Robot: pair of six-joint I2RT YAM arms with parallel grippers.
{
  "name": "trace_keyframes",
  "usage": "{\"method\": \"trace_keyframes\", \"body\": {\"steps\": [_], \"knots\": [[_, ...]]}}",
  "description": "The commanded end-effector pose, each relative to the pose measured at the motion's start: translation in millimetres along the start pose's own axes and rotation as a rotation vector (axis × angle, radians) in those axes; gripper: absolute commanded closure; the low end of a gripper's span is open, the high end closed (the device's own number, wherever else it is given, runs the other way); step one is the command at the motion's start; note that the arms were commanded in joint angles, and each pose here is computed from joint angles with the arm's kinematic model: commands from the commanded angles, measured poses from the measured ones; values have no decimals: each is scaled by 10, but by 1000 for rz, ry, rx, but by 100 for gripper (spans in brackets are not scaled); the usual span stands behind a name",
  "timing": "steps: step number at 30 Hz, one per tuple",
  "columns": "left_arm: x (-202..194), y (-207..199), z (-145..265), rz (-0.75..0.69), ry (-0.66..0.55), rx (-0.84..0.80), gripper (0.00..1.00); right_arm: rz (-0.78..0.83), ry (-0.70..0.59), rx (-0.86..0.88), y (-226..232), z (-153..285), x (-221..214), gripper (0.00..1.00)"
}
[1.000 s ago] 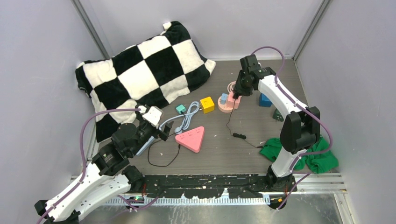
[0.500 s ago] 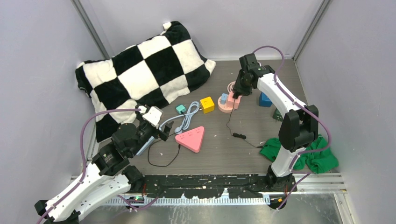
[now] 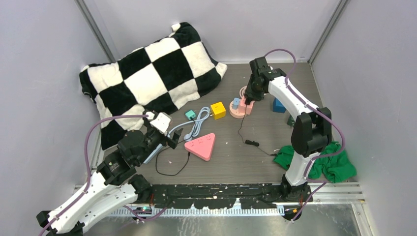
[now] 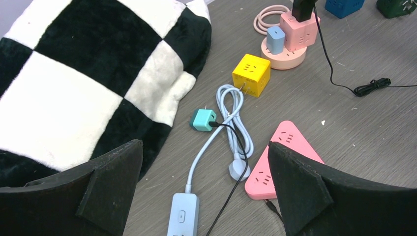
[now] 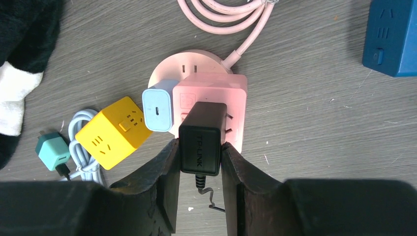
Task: Insert the plug
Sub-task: Insert the plug into the socket.
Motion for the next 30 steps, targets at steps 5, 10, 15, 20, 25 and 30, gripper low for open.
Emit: {"method": "trace_keyframes", "body": {"steps": [5, 10, 15, 20, 25, 30], "knots": [[50, -12, -14, 2, -27, -9, 1, 57, 230, -143, -252, -502, -582, 99], [32, -5, -18, -4, -21, -3, 1, 59, 239, -142, -248, -554, -593, 99], [12, -6, -39, -10, -11, 0, 1, 66, 173, -147, -182, -340, -305, 86], [10, 3, -37, -15, -5, 7, 1, 52, 70, -114, -77, 51, 71, 65], [-3, 4, -37, -18, -6, 7, 1, 41, -3, -99, -43, 429, 293, 38], [-23, -7, -58, -21, 10, 2, 0, 29, -54, -47, -65, 709, 247, 14]]}}
Point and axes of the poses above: each gripper's point midway between its finger pads, its own z axis back along the fingers, its own y axis along the line the jaws close on, x = y × z, the point moved 7 cm from there along z, back along the fingers, and after that the axes turned 11 degrees about z, right-handed, at the moved point
